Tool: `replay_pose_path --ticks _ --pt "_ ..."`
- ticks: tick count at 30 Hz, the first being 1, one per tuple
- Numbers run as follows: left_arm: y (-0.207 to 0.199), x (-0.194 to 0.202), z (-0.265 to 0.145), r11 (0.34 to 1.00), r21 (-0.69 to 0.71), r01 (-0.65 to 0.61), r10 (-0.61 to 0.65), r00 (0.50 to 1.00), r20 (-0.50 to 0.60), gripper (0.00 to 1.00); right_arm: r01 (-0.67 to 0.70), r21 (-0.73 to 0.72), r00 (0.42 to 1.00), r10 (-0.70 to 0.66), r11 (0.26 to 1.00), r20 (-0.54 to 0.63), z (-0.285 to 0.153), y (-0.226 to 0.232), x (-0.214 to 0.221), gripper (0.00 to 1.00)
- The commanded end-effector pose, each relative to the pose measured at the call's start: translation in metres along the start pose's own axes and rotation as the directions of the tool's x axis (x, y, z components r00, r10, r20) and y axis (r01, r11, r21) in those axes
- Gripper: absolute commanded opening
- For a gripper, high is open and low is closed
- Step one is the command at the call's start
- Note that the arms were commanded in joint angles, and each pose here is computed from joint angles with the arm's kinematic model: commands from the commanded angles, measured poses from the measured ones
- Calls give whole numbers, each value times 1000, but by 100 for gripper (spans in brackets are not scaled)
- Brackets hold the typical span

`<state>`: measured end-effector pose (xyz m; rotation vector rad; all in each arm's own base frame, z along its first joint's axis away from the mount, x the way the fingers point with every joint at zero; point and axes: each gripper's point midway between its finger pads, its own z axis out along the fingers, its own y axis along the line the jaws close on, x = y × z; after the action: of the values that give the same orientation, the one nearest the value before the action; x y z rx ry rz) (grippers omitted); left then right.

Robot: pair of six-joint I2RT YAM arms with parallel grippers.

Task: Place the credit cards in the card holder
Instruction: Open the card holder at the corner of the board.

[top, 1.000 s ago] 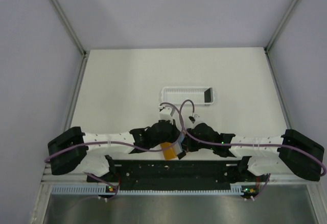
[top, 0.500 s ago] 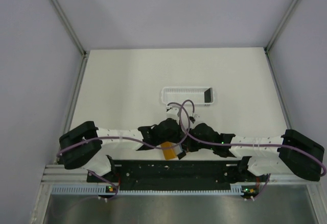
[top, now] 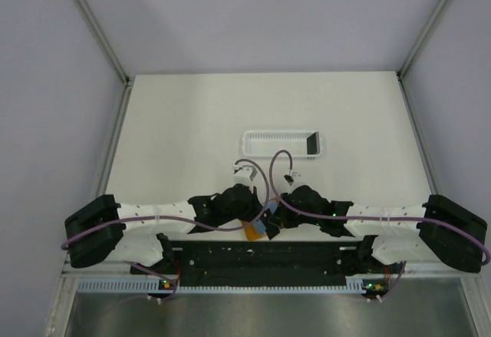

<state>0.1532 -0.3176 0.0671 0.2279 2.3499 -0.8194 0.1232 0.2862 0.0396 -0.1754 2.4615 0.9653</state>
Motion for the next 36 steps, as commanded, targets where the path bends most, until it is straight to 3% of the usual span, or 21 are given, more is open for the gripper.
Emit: replay_pose_path --ticks 1,8,18,29,36 --pt "26 16 -14 998 -57 28 -29 999 -17 0 6 30 999 -7 1000 32 -1 -7 -4 0" --pt "51 43 -22 994 -96 53 -59 996 -63 0 9 34 999 -10 999 31 -1 -7 -4 0" --pt "74 52 -38 987 -138 86 -93 995 -46 0 -27 78 998 23 997 51 -7 -18 -5 0" --pt "62 53 -19 990 -139 25 -38 995 -92 0 -160 163 982 139 974 129 -25 -47 -2 0" --pt "43 31 -13 994 -110 17 -22 999 -37 0 -199 204 971 164 959 175 -34 -58 -3 0"
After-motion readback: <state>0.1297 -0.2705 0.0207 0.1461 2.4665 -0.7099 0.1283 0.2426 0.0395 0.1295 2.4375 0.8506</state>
